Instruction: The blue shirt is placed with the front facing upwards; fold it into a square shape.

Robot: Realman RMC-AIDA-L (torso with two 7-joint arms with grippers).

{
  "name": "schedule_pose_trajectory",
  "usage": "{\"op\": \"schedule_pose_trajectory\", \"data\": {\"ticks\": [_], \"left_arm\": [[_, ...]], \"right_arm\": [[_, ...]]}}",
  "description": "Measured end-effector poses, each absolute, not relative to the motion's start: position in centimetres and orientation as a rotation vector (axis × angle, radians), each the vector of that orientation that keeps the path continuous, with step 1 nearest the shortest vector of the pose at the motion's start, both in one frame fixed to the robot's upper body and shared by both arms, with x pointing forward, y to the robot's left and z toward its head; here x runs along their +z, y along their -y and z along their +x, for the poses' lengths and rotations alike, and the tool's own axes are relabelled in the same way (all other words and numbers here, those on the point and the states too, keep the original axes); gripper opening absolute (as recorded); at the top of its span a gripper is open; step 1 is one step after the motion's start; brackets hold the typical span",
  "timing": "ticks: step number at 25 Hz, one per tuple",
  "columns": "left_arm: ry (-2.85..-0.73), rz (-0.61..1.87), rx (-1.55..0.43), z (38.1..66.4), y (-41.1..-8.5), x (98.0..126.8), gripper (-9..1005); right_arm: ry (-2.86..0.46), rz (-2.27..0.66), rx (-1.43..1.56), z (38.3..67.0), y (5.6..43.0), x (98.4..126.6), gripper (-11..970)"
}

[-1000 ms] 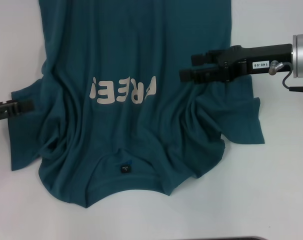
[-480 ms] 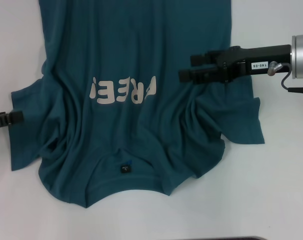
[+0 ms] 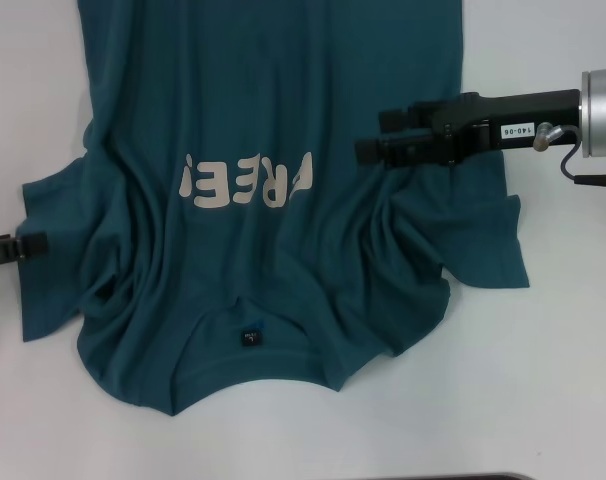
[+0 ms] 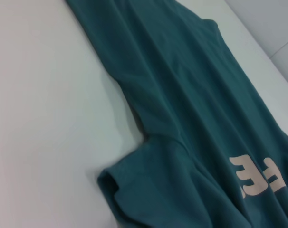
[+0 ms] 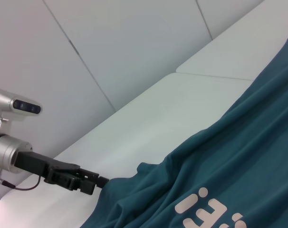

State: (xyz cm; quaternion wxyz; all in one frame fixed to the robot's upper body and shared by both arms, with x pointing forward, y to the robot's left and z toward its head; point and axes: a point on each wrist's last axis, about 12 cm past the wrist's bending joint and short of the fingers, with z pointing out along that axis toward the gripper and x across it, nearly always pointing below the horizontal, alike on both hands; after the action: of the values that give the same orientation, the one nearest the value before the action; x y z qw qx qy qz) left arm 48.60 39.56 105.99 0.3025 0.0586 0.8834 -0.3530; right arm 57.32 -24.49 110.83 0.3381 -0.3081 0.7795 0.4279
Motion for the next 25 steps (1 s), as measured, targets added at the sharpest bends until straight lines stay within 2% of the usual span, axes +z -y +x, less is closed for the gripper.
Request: {"op": "schedule_pose_trajectory", "data": {"ticks": [21, 25], "left_arm": [[-2.348, 0.227, -0.975, 49.6, -38.0, 106.2, 841], [-2.346, 0.223, -0.977, 49.7, -38.0, 106.2, 762]], "right_arm": [[-2.023, -0.779, 1.114, 57.4, 25.0, 111.0, 853], [-2.023, -0.778, 1.113, 57.4, 25.0, 111.1, 853]]}}
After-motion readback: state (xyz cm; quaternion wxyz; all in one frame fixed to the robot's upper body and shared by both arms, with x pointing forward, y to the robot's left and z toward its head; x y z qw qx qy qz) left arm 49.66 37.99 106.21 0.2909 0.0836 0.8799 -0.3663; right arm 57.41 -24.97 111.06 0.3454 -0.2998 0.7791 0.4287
